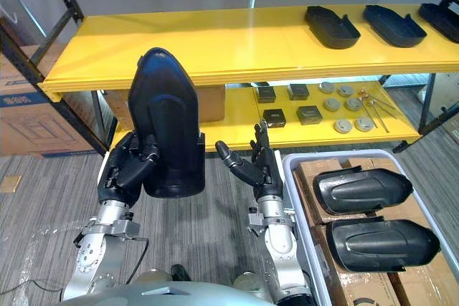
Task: Walk over and take three plastic housings, then place them on the shelf
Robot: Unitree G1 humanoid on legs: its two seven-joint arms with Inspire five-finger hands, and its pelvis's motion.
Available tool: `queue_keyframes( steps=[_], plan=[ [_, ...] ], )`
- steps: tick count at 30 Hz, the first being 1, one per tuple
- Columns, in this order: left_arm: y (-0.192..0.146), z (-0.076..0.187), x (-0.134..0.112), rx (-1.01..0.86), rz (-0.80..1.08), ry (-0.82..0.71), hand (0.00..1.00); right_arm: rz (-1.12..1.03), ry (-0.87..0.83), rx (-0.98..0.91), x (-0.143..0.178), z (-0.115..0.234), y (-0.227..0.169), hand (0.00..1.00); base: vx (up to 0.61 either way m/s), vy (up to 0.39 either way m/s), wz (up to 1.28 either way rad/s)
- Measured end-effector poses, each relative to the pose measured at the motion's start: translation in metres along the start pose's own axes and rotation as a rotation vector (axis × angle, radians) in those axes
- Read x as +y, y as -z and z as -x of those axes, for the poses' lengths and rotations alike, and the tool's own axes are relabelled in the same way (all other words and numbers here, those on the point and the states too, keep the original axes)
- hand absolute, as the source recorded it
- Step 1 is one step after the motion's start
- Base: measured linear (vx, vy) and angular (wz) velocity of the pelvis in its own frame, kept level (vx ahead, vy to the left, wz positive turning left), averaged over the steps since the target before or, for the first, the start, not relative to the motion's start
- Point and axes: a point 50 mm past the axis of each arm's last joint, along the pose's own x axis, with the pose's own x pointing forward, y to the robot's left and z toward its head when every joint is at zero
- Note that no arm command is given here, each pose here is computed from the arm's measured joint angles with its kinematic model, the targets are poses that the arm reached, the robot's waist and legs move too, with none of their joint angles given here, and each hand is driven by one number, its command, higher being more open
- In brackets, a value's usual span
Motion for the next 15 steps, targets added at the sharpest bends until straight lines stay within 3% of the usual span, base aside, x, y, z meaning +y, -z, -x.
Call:
queue_keyframes(
  steps=[8,15],
  plan=[
    [0.017,0.005,0.014,0.065,-0.013,-0.110,0.00,0.023,-0.034,0.027,-0.006,0.008,0.003,1.00,0.07,0.012,-0.36],
    [0.015,-0.005,0.003,0.049,-0.019,-0.001,0.00,0.000,0.015,0.048,-0.003,0.017,0.009,1.00,0.16,0.257,-0.12]
  ],
)
